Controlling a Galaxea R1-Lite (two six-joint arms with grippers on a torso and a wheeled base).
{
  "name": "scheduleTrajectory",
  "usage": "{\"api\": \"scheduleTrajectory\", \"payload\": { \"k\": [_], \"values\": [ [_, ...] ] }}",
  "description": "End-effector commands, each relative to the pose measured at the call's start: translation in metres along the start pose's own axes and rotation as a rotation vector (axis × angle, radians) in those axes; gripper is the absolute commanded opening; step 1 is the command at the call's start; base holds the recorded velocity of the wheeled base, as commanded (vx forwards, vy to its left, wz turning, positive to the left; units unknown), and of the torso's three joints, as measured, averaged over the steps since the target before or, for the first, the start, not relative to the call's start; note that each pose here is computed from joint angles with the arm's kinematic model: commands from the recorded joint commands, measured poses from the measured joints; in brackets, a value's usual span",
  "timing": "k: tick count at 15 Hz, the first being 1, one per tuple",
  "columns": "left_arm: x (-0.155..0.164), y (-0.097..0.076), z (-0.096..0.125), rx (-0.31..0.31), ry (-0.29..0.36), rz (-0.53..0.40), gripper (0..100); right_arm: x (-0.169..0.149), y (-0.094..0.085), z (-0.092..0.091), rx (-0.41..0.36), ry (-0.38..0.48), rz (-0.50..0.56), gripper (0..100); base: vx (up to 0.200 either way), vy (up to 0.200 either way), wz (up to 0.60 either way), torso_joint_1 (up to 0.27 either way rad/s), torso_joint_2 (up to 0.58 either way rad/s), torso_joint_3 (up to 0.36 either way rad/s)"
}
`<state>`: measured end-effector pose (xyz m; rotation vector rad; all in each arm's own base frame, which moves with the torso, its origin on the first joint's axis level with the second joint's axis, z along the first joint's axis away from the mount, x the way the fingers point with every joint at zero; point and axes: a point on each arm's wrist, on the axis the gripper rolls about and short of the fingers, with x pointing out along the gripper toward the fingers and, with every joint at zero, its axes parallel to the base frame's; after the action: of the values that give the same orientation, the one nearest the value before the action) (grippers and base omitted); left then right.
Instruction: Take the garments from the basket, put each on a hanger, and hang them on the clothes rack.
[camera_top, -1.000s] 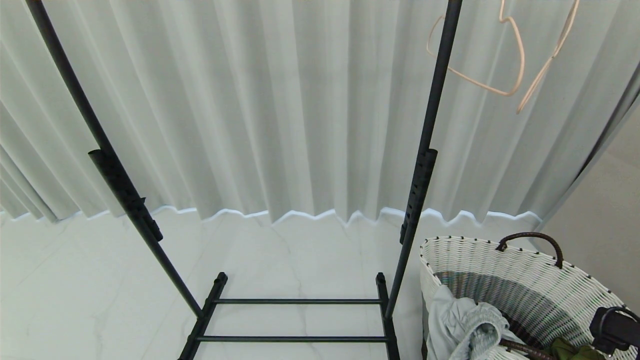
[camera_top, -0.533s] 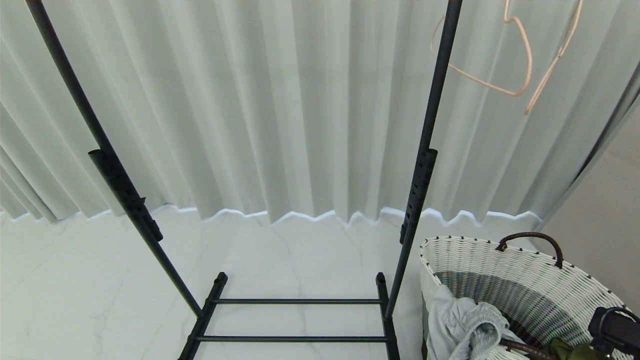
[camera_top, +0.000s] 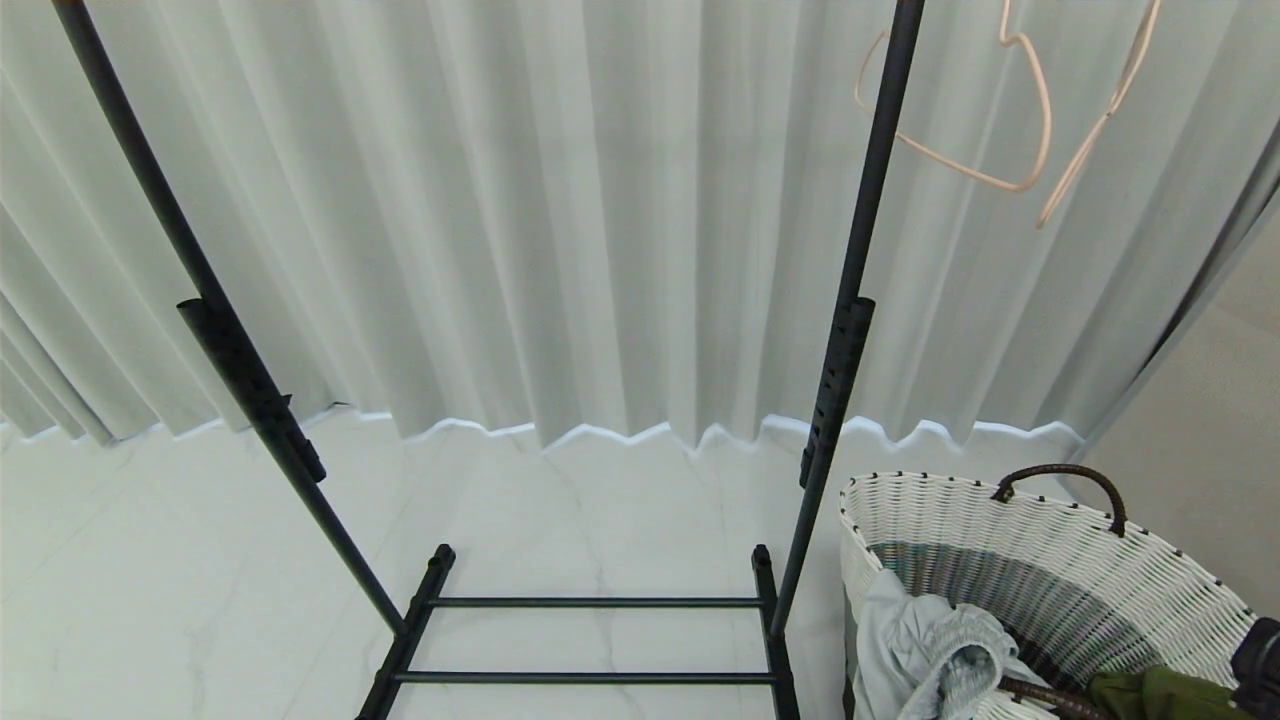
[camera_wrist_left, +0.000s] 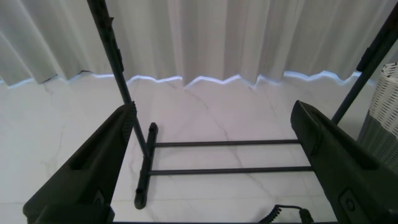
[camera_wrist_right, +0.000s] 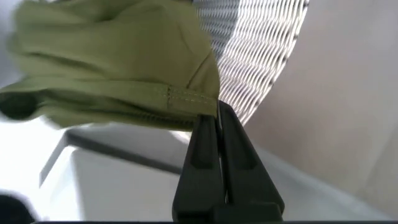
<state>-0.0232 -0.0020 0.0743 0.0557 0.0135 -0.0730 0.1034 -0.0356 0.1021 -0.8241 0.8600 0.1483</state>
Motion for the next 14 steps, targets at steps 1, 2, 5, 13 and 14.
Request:
{"api": "scheduleTrajectory", "payload": {
  "k": [1,2,5,13,14],
  "values": [
    [0.000,0.000,0.000,0.000,0.001,0.000,100,-0.042,-0.008,0.006,0.026,-0.071,-0.128,0,0.000,0.000,0.00,0.000,0.00,0.000],
    [0.000,0.000,0.000,0.000,0.001,0.000,100,-0.064,-0.011,0.009,0.053,-0.075,-0.127,0,0.000,0.000,0.00,0.000,0.00,0.000],
    [0.000,0.000,0.000,0.000,0.001,0.000,100,-0.095,-0.017,0.014,0.114,-0.116,-0.179,0,0.000,0.000,0.00,0.000,0.00,0.000],
    [0.000,0.000,0.000,0.014,0.001,-0.001,100,-0.127,-0.020,0.017,0.191,-0.233,-0.307,0,0.000,0.000,0.00,0.000,0.00,0.000],
    [0.000,0.000,0.000,0.014,0.001,-0.001,100,-0.127,-0.019,0.017,0.191,-0.234,-0.309,0,0.000,0.000,0.00,0.000,0.00,0.000]
  ]
}}
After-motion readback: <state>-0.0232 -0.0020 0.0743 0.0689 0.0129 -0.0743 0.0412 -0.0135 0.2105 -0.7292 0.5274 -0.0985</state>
